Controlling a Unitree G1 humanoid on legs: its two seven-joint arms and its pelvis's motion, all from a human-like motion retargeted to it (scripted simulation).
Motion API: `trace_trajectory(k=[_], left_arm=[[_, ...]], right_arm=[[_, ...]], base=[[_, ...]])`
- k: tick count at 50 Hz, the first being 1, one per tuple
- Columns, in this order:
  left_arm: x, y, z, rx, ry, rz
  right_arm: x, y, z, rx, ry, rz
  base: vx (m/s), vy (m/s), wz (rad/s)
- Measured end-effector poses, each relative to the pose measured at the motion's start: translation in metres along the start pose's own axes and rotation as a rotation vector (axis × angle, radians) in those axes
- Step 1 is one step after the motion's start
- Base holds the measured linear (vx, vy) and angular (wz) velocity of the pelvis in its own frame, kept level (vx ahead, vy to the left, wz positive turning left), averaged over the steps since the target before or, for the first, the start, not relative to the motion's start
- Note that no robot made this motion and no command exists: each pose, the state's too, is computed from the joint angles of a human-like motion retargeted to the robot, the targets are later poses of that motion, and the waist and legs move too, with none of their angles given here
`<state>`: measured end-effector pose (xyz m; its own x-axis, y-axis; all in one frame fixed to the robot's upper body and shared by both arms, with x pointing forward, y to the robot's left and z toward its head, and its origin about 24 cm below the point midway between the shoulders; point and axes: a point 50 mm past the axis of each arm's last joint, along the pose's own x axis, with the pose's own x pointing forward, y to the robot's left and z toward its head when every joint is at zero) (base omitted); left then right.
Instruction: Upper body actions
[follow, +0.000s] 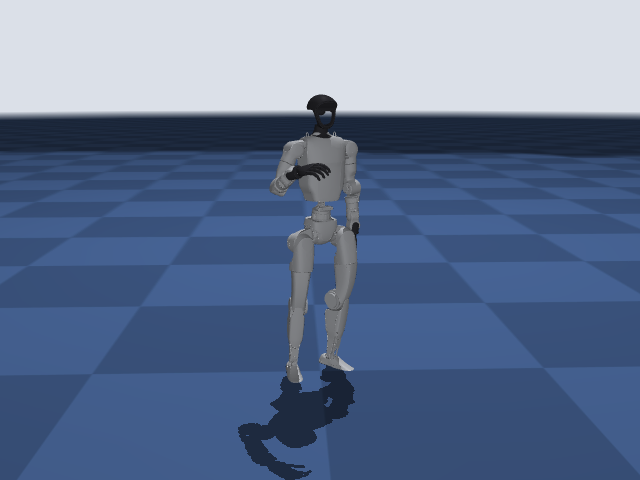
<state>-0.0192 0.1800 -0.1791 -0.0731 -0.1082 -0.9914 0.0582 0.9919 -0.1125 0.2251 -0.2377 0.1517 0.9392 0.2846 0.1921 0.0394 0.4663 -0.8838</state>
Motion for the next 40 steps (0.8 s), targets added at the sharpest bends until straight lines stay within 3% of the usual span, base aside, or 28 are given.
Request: trace_trajectory(k=[5, 7, 12, 23, 35, 37, 40], left_arm=[[0.001, -0.005, -0.002, -0.013, 0.006, -0.009], [0.001, -0.007, -0.002, -0.019, 0.000, -0.019], [0.001, -0.006, 0.001, 0.006, -0.011, -0.019], [0.001, -0.004, -0.003, -0.001, 0.019, -0.026], [0.000, -0.003, -0.011, 0.020, 0.043, -0.022], [0.000, -0.001, -0.012, 0.022, 0.046, -0.019], [-0.001, 0.001, -0.011, 0.015, 0.045, -0.012]], right_arm=[[-0.033, 0.086, -0.056, -0.265, 0.363, 0.637], [-0.040, 0.105, -0.061, -0.308, 0.398, 0.730], [-0.033, 0.117, -0.048, -0.204, 0.279, 0.559], [-0.006, 0.086, -0.028, 0.070, 0.123, 0.237], [0.062, 0.010, 0.047, 1.042, -0.485, -0.422], [0.078, -0.001, 0.066, 0.995, -0.579, -0.382], [0.100, -0.005, 0.098, 0.694, -0.663, -0.213]], base=[[0.00, 0.01, 0.14], [-0.02, 0.01, 0.13], [-0.01, 0.00, -0.12], [0.00, 0.00, 0.00], [0.00, 0.00, 0.06], [0.00, 0.00, 0.00], [-0.02, -0.03, -0.23]])
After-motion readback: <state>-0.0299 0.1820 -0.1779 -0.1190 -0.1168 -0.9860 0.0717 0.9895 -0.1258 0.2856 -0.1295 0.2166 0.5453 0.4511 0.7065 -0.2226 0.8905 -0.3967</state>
